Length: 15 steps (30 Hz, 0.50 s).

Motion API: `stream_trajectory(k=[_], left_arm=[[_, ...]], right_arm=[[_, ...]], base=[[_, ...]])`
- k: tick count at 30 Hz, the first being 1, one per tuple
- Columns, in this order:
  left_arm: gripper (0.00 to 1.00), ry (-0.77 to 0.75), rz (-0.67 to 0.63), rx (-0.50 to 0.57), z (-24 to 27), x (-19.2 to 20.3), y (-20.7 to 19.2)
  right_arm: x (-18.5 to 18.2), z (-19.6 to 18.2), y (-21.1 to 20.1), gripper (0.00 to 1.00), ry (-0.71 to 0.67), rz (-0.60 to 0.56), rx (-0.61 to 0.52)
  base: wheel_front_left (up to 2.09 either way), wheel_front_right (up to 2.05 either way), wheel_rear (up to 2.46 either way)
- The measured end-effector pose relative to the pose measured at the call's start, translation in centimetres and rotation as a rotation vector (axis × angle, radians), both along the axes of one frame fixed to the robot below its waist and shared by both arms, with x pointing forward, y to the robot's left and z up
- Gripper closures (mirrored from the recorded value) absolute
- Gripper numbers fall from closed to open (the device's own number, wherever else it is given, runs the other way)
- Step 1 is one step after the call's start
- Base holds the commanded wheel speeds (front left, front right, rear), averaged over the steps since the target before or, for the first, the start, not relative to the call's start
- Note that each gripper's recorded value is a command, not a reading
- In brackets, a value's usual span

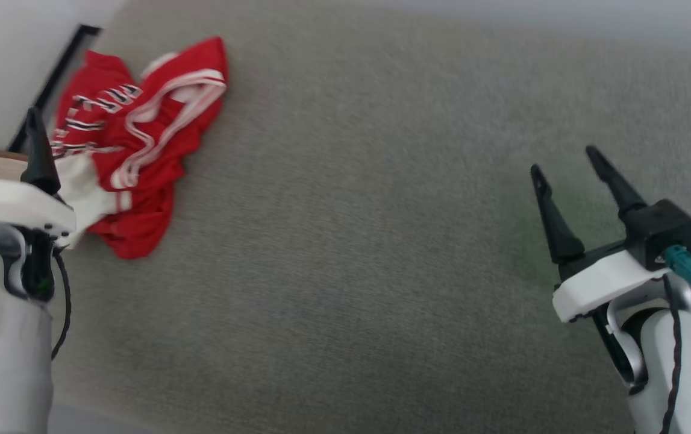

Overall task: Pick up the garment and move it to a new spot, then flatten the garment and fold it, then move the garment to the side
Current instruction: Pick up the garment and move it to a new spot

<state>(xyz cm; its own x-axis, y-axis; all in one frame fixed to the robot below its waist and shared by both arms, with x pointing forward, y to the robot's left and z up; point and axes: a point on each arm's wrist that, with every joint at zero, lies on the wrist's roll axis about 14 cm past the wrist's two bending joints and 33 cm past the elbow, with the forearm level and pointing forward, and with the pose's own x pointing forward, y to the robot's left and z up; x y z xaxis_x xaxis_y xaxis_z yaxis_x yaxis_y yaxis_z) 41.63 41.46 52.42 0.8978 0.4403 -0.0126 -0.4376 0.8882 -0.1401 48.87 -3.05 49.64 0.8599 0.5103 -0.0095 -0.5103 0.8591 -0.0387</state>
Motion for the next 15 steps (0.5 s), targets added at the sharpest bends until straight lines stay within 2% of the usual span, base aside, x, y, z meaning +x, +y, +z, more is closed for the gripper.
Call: stream_trajectory(k=[7, 8, 10, 11, 15], left_arm=[[0.00, 0.274, -0.042, -0.146, -7.5, 4.9, -1.4], [0.00, 0.370, -0.052, -0.204, -10.0, 5.5, -2.1], [0.00, 0.458, -0.048, -0.283, -12.5, 5.6, -2.7], [0.00, 0.458, -0.048, -0.283, -12.5, 5.6, -2.7], [0.00, 0.664, -0.045, -0.391, -16.3, 4.8, -3.4]], right_arm=[[1.4, -3.3, -2.8, 0.00, 0.069, -0.064, -0.031], [1.7, -4.1, -3.4, 0.00, 0.088, -0.076, -0.038], [1.9, -4.8, -3.8, 0.00, 0.101, -0.084, -0.045], [1.9, -4.8, -3.8, 0.00, 0.101, -0.084, -0.045], [2.2, -6.0, -4.4, 0.00, 0.127, -0.094, -0.057]], base=[[0.00, 0.00, 0.00], [0.00, 0.00, 0.00], [0.00, 0.00, 0.00], [0.00, 0.00, 0.00], [0.00, 0.00, 0.00]])
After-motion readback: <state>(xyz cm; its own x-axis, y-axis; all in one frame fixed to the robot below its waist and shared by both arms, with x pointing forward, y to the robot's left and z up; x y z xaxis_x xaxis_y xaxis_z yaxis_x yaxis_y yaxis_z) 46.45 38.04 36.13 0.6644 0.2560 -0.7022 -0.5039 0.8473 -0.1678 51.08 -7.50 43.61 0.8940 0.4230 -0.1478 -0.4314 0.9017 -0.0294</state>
